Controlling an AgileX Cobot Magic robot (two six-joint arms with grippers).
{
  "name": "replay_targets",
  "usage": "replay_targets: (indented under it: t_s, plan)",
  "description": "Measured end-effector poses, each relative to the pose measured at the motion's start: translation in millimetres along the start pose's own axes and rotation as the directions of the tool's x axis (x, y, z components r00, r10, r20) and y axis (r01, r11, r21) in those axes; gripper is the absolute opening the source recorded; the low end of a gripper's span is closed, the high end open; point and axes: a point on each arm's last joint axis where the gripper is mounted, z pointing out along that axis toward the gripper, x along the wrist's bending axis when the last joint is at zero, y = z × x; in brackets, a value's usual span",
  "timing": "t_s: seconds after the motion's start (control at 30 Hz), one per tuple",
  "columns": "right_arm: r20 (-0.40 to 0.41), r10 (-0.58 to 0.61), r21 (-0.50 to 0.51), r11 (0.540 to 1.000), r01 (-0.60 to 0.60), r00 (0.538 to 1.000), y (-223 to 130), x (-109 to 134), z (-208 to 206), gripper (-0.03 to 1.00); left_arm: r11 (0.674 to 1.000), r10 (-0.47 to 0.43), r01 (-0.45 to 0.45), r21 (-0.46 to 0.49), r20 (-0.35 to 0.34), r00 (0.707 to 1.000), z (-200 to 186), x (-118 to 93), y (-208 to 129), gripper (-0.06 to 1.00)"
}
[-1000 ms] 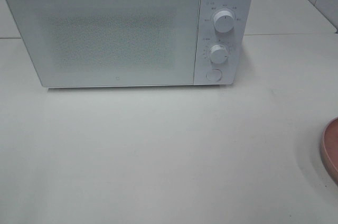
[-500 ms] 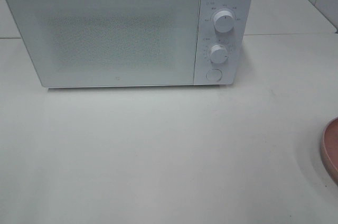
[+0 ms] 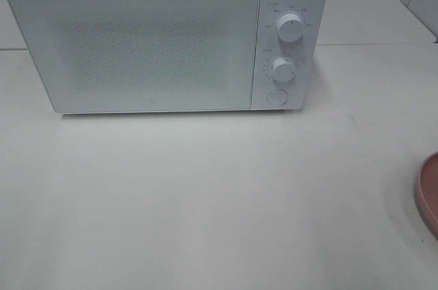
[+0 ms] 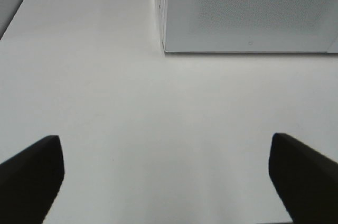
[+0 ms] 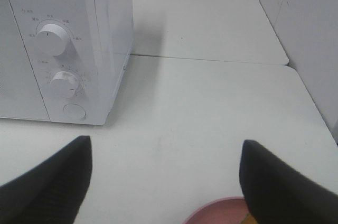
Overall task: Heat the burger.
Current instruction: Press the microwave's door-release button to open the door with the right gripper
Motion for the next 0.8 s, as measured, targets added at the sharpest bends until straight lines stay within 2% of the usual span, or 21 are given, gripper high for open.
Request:
replay_targets:
  t_s: [0.47,0.6,0.73,0.8]
  plan:
    - [-0.014,-0.001,-0.051,0.999,0.000,1.000,1.4,1.9,44.9,0.73,1.000,0.000,0.000,0.000,0.000,1.000,0.0,0.0,0.0,0.97]
    - [-0.017,-0.001,-0.098,0.995,-0.001,1.000,3.7,2.5,56.7,0.73,1.000,0.000,0.000,0.000,0.000,1.000,0.0,0.0,0.0,0.97]
    - [-0.022,0.000,-0.192,0.981,-0.004,1.000,9.1,3.1,68.6,0.73,1.000,0.000,0.000,0.000,0.000,1.000,0.0,0.0,0.0,0.97]
    - [-0.022,0.000,-0.199,0.980,-0.005,1.000,8.8,3.3,71.8,0.73,1.000,0.000,0.000,0.000,0.000,1.000,0.0,0.0,0.0,0.97]
